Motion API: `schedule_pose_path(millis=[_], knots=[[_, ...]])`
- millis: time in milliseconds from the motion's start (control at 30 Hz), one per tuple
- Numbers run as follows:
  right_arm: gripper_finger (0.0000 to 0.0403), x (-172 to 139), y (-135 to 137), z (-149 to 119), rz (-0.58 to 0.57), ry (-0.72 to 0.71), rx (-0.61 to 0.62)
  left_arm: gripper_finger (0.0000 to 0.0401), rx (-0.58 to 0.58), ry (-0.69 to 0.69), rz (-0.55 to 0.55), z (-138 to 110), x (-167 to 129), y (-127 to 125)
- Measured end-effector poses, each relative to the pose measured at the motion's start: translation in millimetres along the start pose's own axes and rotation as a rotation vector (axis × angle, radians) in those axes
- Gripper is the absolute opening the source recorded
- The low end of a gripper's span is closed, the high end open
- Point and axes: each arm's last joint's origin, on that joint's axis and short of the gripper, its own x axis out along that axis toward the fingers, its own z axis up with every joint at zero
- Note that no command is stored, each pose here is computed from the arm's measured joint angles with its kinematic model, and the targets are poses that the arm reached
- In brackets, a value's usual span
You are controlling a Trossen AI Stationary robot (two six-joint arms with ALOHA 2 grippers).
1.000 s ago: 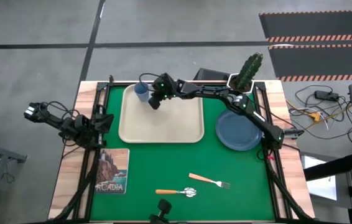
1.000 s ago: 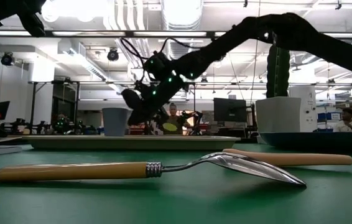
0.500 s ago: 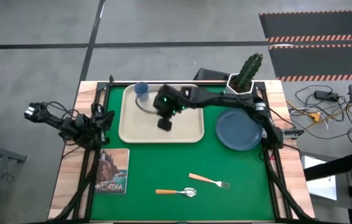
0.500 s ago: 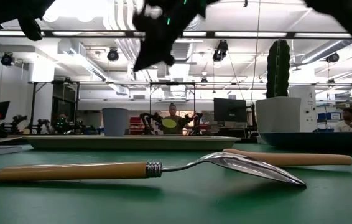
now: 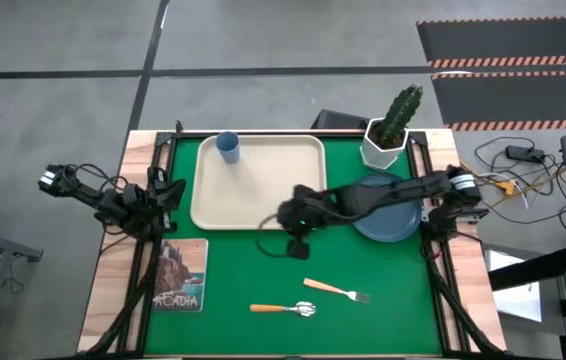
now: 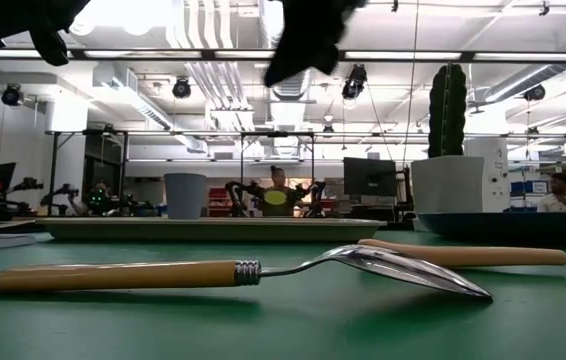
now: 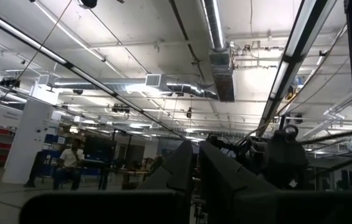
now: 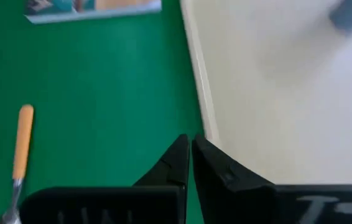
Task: Pick and place plate/cup/fork/spoon on tray
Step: Put the dark blue plate on the white tray to the right of the blue cup
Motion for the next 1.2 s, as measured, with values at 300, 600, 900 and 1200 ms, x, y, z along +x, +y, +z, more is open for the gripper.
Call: schedule_pose_path(millis=[300,600,900,1200], knots=[[0.0009,-36.7,-8.0,-75.3,-0.149,0.266,0.392,0.0011,0.001,0.001,-0.001,-0.2,0.0,-0.1],[0.0009,-44.1,-31.2,-145.9,-0.383,0.347,0.640,0.0011,-0.004,-0.005,0.001,0.3,-0.1,0.2],[0.0063,-18.0,-44.4,-173.0,-0.402,0.370,0.730,0.0011,0.001,-0.006,0.002,0.7,0.0,0.2],[0.0164,5.6,-44.9,-176.8,-0.403,0.383,0.697,0.0011,0.003,-0.006,0.005,0.7,0.0,0.3]])
